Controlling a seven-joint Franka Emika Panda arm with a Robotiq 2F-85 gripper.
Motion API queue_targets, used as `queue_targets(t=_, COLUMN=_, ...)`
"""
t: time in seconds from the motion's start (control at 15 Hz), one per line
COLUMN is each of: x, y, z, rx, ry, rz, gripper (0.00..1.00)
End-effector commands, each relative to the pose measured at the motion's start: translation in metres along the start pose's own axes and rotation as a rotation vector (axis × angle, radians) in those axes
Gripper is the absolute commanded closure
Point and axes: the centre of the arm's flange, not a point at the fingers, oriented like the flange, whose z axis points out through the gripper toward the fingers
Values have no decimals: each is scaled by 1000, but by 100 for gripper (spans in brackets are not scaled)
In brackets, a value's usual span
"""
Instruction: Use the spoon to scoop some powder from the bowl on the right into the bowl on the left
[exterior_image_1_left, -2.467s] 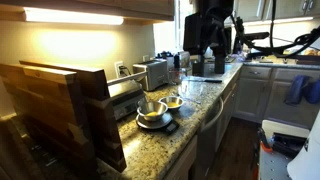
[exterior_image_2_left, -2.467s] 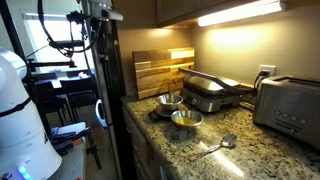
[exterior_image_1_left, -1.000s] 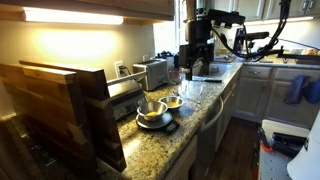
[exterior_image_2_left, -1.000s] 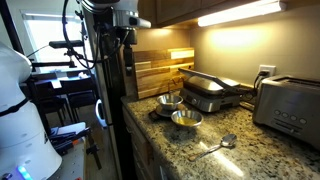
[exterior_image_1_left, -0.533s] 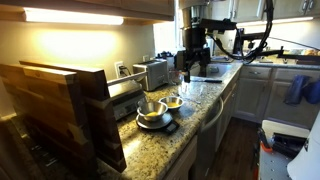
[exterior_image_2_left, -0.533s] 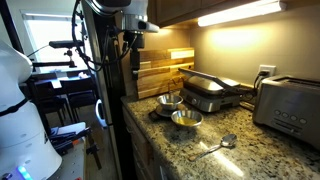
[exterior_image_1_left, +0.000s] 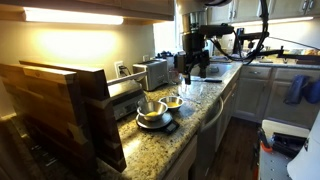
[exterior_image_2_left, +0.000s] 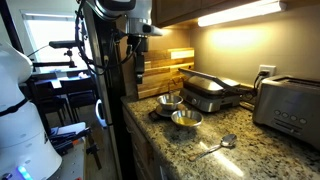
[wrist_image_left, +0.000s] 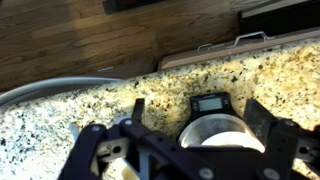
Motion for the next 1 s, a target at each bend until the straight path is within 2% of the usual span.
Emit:
queue_targets(t=0.0, x=32, y=31, z=17, rx=-20, ry=39, rz=-24, gripper=0)
queue_targets(t=0.2, x=57, y=60, z=36, rx=-19, ry=61, rz=-57, gripper=0)
queue_targets(t=0.53, x=94, y=101, z=59, rx=-38, ry=52, rz=-92, gripper=0)
queue_targets(t=0.6, x=96, y=104, z=59, rx=-47, ry=47, rz=-78, gripper=0)
queue_targets(t=0.67, x=82, y=93, z=60, rx=-26, ry=40, rz=-67, gripper=0)
queue_targets(t=0.93, x=88, y=93, z=65, rx=-28, ry=29, rz=-68, gripper=0)
